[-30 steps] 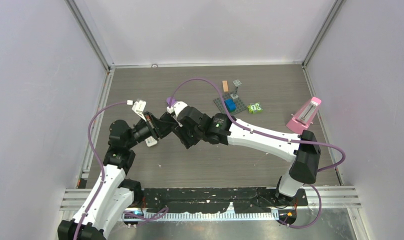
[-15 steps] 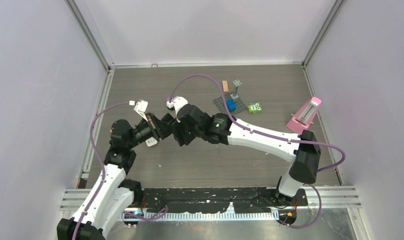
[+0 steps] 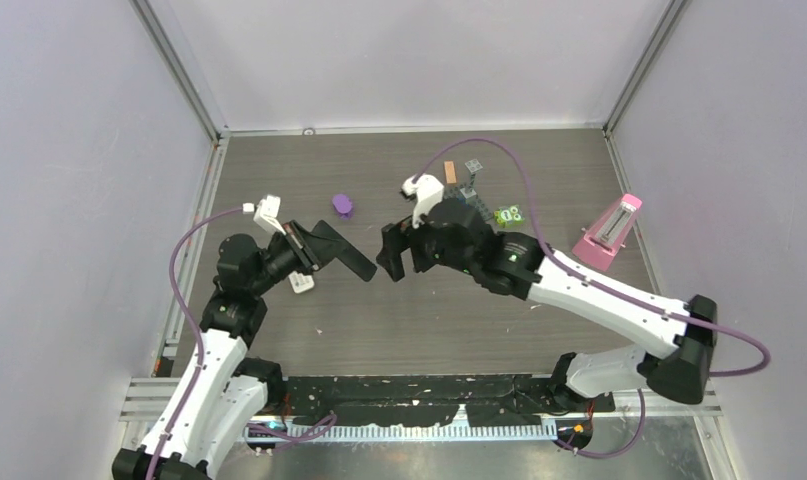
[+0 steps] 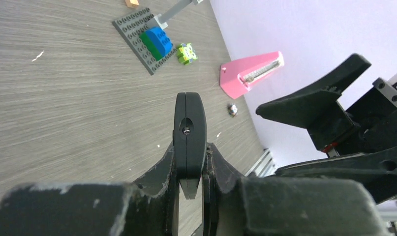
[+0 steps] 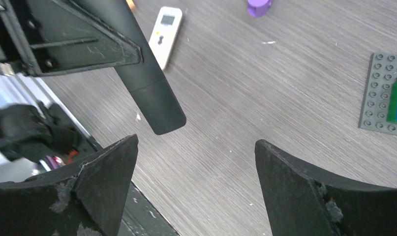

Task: Load the batteries into the remote control

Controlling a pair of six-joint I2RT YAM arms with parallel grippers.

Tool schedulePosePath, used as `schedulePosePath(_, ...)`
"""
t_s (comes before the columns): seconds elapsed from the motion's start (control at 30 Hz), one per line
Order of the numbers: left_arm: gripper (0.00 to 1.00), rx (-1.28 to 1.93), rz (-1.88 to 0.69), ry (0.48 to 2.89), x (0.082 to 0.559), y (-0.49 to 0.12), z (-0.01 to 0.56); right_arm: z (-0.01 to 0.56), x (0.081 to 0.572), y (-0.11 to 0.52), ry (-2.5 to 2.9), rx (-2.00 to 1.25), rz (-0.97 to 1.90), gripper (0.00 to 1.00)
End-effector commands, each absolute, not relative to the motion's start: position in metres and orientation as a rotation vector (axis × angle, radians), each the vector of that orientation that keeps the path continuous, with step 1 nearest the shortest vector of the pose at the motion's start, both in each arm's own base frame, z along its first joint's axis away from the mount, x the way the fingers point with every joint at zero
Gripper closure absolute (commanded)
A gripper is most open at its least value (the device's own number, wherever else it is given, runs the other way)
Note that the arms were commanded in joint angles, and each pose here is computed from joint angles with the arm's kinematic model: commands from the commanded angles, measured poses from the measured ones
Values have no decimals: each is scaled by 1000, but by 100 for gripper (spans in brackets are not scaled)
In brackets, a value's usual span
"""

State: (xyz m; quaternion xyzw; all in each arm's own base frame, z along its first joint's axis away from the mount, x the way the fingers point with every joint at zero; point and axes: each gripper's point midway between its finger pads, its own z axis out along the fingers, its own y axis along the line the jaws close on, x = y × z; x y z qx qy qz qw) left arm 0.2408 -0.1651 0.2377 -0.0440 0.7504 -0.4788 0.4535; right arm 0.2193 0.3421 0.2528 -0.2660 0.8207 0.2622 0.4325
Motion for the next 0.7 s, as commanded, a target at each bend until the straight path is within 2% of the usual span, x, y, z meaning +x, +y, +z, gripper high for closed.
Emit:
schedulePosePath(0.0, 100, -298, -1246, 1809, 253, -161, 266, 295, 232, 331, 1956, -369, 856, 6)
schedulePosePath(0.17, 100, -439, -1540, 1643, 268, -173, 306, 302, 246, 329, 1932, -33, 1092, 7)
schedulePosePath(0.4, 100, -558, -1739, 1624, 269, -181, 316, 302, 245, 355, 1924, 35, 1321, 26)
schedulePosePath(0.67, 100, -624, -1845, 1551, 266, -179, 325, 298, 239, 373, 1924, 55, 1500, 44)
